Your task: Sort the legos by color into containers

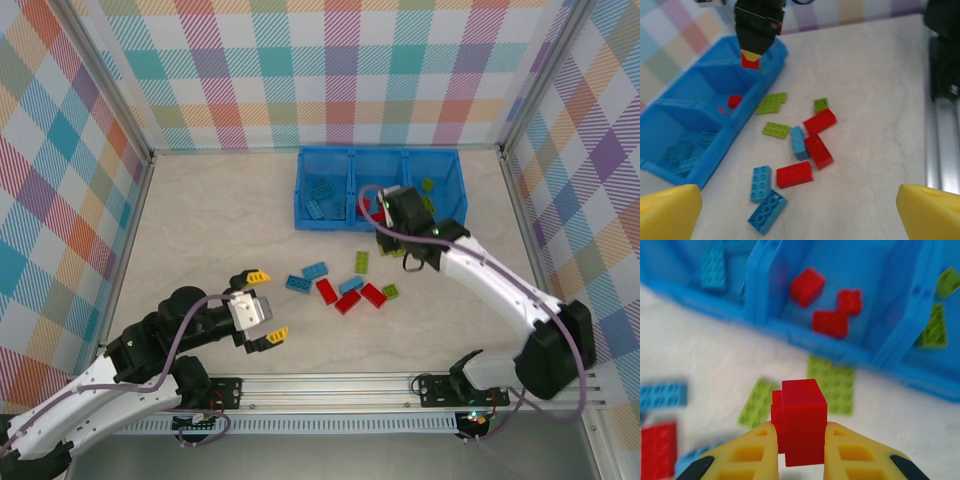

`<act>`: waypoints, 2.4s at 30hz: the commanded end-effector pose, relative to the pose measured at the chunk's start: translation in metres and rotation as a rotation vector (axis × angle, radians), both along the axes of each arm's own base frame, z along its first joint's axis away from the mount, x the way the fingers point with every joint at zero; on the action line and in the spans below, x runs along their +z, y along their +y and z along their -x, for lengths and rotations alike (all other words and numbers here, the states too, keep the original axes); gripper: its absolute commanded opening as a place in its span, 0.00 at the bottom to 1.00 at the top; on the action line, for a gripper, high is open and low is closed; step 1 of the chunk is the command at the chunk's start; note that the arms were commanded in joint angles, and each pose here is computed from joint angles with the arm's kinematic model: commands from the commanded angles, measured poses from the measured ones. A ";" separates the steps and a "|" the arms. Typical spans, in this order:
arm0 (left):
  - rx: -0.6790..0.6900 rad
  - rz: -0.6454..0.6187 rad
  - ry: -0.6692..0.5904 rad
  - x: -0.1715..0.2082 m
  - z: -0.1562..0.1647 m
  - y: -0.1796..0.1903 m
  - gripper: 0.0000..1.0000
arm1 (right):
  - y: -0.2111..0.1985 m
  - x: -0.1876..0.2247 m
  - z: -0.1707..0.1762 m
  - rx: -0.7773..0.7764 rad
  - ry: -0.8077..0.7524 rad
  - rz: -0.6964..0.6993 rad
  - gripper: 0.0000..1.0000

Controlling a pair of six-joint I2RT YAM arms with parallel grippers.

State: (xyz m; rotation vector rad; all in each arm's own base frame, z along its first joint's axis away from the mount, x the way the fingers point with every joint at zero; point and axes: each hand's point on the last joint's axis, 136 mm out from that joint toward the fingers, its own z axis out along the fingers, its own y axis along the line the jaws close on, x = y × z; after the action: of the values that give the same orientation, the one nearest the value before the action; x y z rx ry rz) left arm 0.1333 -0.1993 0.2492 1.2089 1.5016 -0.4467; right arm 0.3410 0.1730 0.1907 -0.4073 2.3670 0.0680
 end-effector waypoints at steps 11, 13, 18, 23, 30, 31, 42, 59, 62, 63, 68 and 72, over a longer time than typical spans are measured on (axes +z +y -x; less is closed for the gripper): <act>0.192 0.039 0.083 0.000 -0.030 0.010 1.00 | 0.006 -0.014 -0.150 -0.089 -0.018 0.033 0.56; 0.181 0.035 0.087 -0.002 -0.029 0.008 1.00 | 0.005 -0.003 -0.146 -0.089 -0.030 0.023 0.58; 0.139 -0.008 0.092 -0.010 -0.025 0.004 1.00 | 0.009 0.022 -0.096 -0.055 -0.036 -0.161 0.58; 0.000 -0.074 0.086 -0.022 -0.007 -0.005 1.00 | 0.014 0.012 -0.005 -0.005 0.053 -0.336 0.58; -0.065 -0.132 0.090 -0.036 -0.002 -0.011 1.00 | 0.018 -0.050 0.112 0.064 0.316 -0.263 0.60; -0.066 -0.142 0.095 -0.037 -0.002 -0.011 1.00 | 0.015 -0.061 0.122 0.058 0.355 -0.229 0.60; -0.024 -0.181 0.098 -0.044 -0.009 -0.006 1.00 | 0.010 -0.123 0.125 0.196 0.543 0.239 0.63; 0.001 -0.199 0.085 -0.047 -0.012 -0.002 1.00 | 0.025 -0.165 0.100 0.359 0.613 0.479 0.59; 0.001 -0.201 0.080 -0.047 -0.012 -0.001 1.00 | 0.031 -0.166 0.102 0.368 0.609 0.435 0.45; 0.001 -0.202 0.078 -0.047 -0.012 -0.001 1.00 | 0.034 -0.166 0.103 0.370 0.605 0.418 0.42; -0.006 -0.202 0.076 -0.047 -0.011 -0.002 1.00 | 0.038 -0.157 0.108 0.356 0.584 0.348 0.36; -0.036 -0.187 0.068 -0.045 -0.007 -0.004 1.00 | 0.037 -0.135 0.108 0.294 0.510 0.266 0.31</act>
State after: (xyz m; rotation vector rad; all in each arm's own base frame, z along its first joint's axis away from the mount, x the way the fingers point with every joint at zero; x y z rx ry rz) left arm 0.1420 -0.2031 0.2012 1.3741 1.6392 -0.3715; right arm 0.2339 0.2036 0.0344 -1.0679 2.8454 -0.1024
